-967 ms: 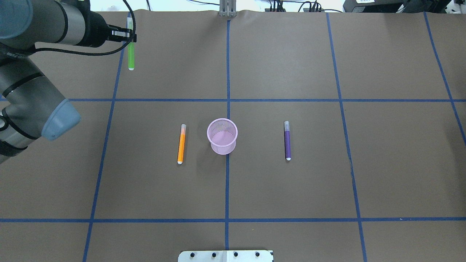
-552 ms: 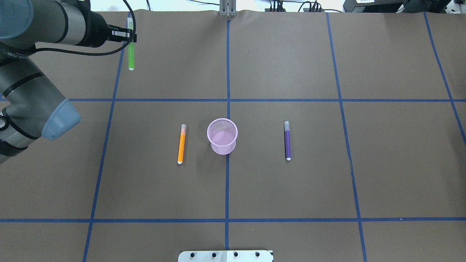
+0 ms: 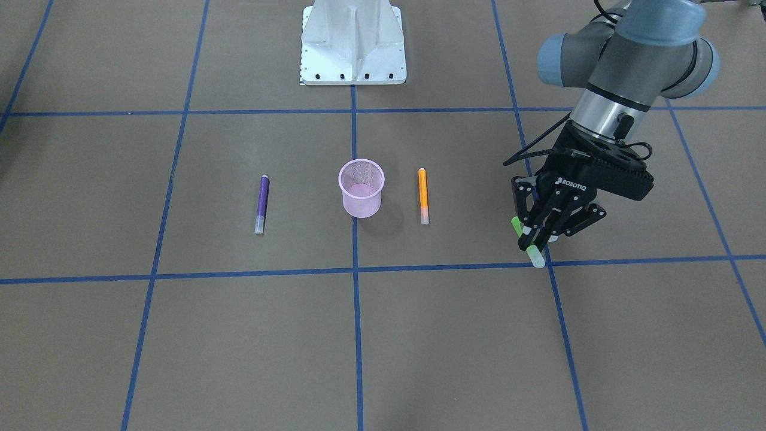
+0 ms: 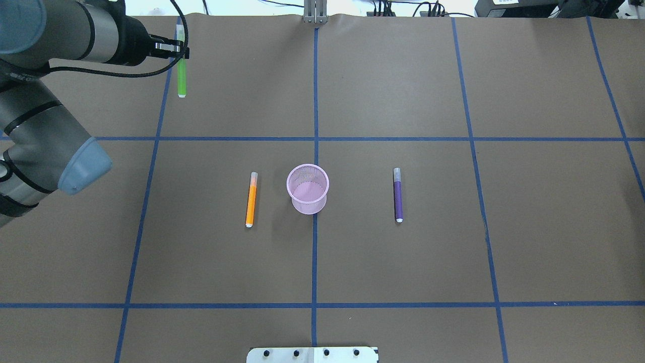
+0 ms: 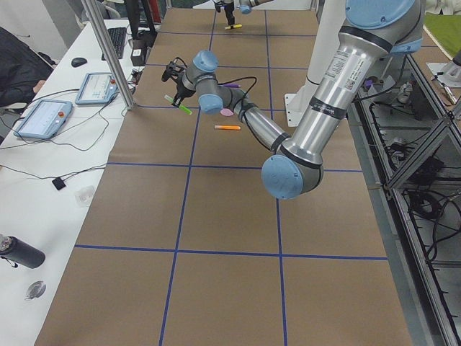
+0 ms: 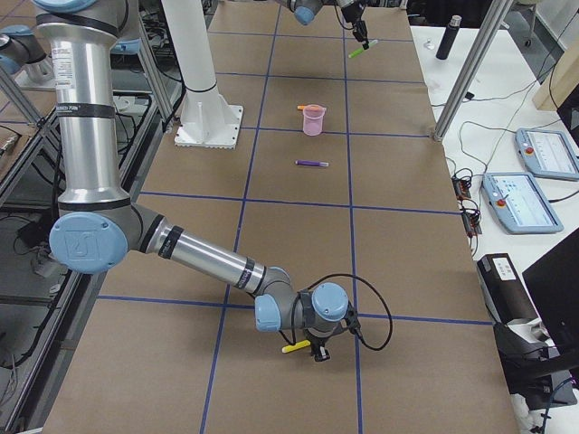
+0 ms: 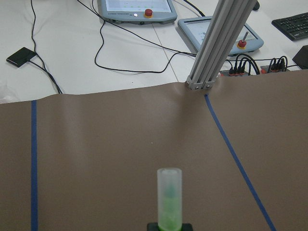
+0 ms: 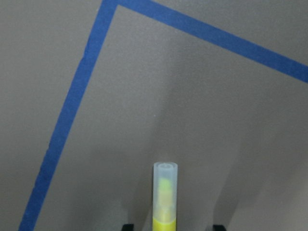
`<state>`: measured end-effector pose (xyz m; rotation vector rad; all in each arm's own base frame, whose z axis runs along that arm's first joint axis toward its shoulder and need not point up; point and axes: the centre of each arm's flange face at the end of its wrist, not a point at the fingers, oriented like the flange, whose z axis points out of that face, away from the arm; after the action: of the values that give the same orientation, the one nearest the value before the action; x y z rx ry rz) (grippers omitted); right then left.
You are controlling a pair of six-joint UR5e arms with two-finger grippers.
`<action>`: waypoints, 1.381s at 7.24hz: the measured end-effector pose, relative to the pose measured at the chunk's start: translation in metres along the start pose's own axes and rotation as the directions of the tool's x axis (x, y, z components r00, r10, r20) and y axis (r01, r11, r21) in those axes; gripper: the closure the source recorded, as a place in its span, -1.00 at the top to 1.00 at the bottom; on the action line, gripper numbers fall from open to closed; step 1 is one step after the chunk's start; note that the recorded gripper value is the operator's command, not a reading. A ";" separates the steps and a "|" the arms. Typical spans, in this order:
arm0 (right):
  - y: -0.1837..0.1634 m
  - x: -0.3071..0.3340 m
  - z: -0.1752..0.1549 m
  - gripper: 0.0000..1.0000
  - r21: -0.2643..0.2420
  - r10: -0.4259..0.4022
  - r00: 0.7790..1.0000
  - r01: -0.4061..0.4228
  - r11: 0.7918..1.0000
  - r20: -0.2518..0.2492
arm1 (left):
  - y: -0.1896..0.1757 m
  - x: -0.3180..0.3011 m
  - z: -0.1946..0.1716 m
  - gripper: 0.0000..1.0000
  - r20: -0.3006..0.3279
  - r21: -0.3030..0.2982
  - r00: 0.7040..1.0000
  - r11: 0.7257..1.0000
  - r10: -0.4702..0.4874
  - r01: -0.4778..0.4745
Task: Collect pens into pen holder
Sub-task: 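Lift the green marker upright with the left gripper toward the cup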
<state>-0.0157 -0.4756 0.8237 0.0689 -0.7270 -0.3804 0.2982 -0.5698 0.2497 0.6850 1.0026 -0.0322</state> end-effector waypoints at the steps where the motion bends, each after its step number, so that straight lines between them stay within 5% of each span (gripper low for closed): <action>1: 0.000 0.000 0.001 -0.99 -0.002 -0.001 1.000 0.001 1.000 0.001 | 0.000 0.000 0.000 -1.00 0.000 0.000 1.000 1.000 0.001 -0.001; 4: -0.002 -0.002 0.000 -1.00 0.001 -0.018 1.000 0.018 1.000 0.005 | 0.000 0.001 0.000 -1.00 -0.002 0.000 1.000 1.000 0.004 -0.004; 6: -0.018 -0.017 -0.015 -1.00 0.040 -0.048 0.998 0.046 0.998 0.050 | -0.006 0.015 -0.011 -1.00 -0.036 0.030 0.999 0.999 0.017 -0.016; 8: -0.040 -0.030 -0.055 -1.00 0.113 -0.041 0.989 0.025 0.993 0.141 | 0.006 0.043 -0.031 -1.00 -0.115 0.136 0.991 0.989 0.065 -0.049; 10: -0.070 -0.052 -0.108 -1.00 0.157 -0.042 0.986 0.016 0.987 0.163 | 0.075 0.110 -0.019 -1.00 -0.172 0.240 0.981 0.970 0.085 -0.042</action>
<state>-0.0019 -0.5297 0.6964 0.1971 -0.9212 -0.3593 0.3689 -0.4690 0.1958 0.9506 1.1619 -0.0334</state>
